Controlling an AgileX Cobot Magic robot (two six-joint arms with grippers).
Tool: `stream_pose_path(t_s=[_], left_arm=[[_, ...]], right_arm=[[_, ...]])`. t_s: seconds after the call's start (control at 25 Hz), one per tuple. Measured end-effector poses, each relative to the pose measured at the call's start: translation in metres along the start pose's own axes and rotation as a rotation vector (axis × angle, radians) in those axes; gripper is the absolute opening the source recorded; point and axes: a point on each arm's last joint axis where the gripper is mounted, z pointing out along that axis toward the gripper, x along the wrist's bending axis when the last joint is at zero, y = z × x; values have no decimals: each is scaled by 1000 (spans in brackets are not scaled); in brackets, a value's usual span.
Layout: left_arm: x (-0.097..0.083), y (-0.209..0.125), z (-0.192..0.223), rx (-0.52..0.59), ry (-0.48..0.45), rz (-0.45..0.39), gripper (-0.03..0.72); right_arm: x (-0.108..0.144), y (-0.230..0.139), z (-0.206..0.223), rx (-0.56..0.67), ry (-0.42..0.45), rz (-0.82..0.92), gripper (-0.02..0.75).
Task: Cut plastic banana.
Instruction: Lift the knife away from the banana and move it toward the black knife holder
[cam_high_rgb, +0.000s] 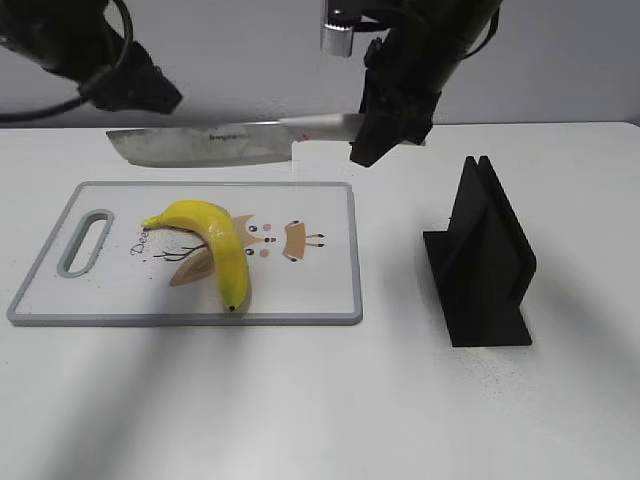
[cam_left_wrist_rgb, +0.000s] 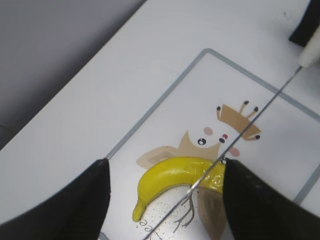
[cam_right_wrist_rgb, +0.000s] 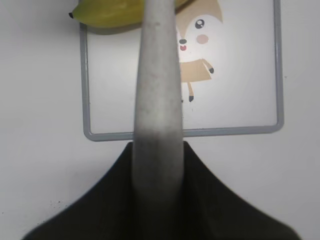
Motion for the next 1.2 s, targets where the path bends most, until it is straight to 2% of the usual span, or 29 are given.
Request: stream_pose_path(t_s=[0.16,0.28,0.4,0.52,0.68,0.88,1.0,1.2], left_arm=[[11,-1,-34,3,110,-184,669],[26,-18,-57,72,175,-352,664],[37,-41,-74,173,200,-536,651],[40,-61,-85,297,175,-660,640],[34,-78,-94,470,134,-742,617],[26,-84,-103,504,162,-769,594],[8,-92,-114,506,162,-772,591],[-36,-121,-130,537,152,-778,590]], right_arm=[[6,5,-24,10,-59,85,162],[10,7,-39,8,-97,203,162],[11,7,-46,14,-123,400,162],[10,2,-47,48,-168,572,162],[15,-4,-56,79,-222,706,162],[39,-9,-81,62,-261,852,162],[58,-17,-90,70,-257,893,162],[94,-37,-96,99,-242,934,162]])
